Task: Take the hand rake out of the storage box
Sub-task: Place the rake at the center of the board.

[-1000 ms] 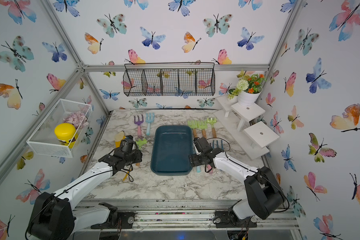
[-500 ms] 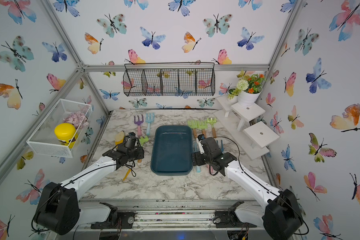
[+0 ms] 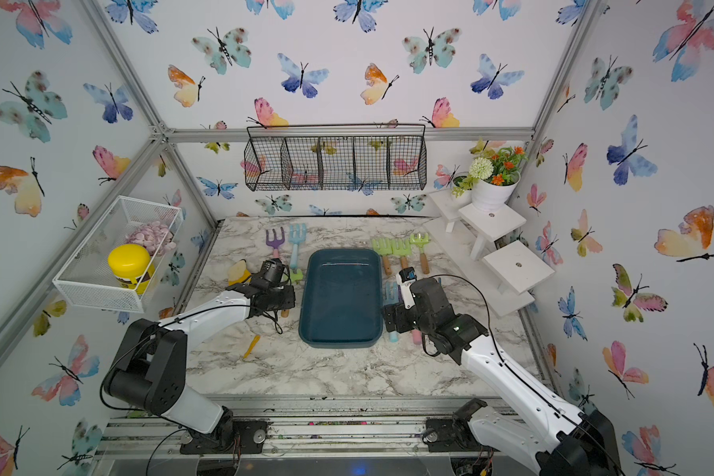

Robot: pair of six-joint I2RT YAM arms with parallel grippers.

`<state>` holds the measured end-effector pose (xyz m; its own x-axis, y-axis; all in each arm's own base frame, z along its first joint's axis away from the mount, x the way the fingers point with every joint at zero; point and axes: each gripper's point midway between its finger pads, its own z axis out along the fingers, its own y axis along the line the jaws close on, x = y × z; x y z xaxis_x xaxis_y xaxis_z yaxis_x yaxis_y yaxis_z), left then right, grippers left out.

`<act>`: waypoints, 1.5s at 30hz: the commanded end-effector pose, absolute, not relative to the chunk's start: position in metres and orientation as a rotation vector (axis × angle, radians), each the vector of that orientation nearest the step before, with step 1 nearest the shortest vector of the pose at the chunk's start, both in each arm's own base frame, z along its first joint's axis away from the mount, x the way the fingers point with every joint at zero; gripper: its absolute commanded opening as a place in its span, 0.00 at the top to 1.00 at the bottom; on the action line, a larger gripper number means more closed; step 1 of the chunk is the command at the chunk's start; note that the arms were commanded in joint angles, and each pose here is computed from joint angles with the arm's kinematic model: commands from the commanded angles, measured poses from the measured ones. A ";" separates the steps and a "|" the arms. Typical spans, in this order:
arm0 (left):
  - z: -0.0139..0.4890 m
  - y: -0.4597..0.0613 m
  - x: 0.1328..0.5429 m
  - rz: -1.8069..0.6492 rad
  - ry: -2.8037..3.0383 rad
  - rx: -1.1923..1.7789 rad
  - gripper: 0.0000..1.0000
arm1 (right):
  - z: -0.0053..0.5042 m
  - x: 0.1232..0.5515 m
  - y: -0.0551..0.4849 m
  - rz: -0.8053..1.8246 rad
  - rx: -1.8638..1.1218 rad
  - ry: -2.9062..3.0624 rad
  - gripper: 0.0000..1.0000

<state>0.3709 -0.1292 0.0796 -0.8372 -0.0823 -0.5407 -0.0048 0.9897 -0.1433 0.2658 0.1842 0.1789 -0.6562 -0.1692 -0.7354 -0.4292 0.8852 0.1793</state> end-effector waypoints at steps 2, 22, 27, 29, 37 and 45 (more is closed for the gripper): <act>0.075 -0.126 0.383 -0.123 2.556 -0.042 0.85 | 0.175 0.263 0.187 0.459 -0.449 2.284 0.09; 0.035 -0.120 0.396 -0.120 2.640 -0.045 0.83 | 0.177 0.259 0.187 0.481 -0.449 2.268 0.09; 0.030 -0.116 0.397 -0.118 2.649 -0.051 0.82 | 0.174 0.258 0.187 0.484 -0.452 2.271 0.09; 0.029 -0.115 0.398 -0.113 2.650 -0.047 0.82 | 0.172 0.258 0.188 0.489 -0.454 2.273 0.09; 0.026 -0.111 0.402 -0.109 2.651 -0.064 0.81 | 0.171 0.258 0.188 0.489 -0.455 2.276 0.09; 0.031 -0.112 0.415 -0.110 2.643 -0.071 0.78 | 0.169 0.258 0.189 0.488 -0.459 2.282 0.09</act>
<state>0.4108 -0.1108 0.0326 -0.8709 -0.0774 -0.4853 -0.0397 0.9954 -0.0874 0.2603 0.1860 0.1711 -0.6586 -0.1706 -0.7329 -0.4453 0.8735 0.1969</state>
